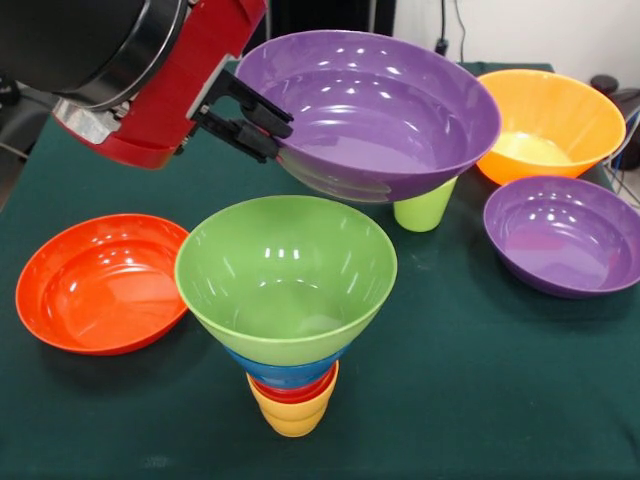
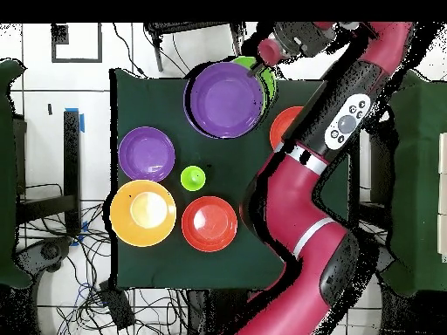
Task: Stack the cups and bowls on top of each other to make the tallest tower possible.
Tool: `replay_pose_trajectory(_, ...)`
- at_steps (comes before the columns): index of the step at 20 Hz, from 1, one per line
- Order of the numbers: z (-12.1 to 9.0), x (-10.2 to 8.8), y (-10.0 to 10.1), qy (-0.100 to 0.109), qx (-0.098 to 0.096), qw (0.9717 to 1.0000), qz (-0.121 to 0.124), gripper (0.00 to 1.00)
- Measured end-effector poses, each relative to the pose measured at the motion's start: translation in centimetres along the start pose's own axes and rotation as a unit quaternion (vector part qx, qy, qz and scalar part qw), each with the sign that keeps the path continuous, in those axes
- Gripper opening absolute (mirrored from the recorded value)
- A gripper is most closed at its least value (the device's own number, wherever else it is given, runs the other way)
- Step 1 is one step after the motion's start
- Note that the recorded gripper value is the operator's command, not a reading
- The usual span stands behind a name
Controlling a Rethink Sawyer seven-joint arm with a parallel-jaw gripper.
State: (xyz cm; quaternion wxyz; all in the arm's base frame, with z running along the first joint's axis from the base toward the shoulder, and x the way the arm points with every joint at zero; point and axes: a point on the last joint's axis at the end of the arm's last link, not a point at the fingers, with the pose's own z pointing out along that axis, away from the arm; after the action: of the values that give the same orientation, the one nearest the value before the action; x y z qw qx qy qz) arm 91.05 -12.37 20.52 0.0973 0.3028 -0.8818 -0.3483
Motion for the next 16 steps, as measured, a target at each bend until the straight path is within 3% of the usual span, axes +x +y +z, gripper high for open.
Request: replay_pose_trajectory(16, 0.01, -0.18, -0.27, 0.000, -0.002, 1.0000, 0.007, 0.00)
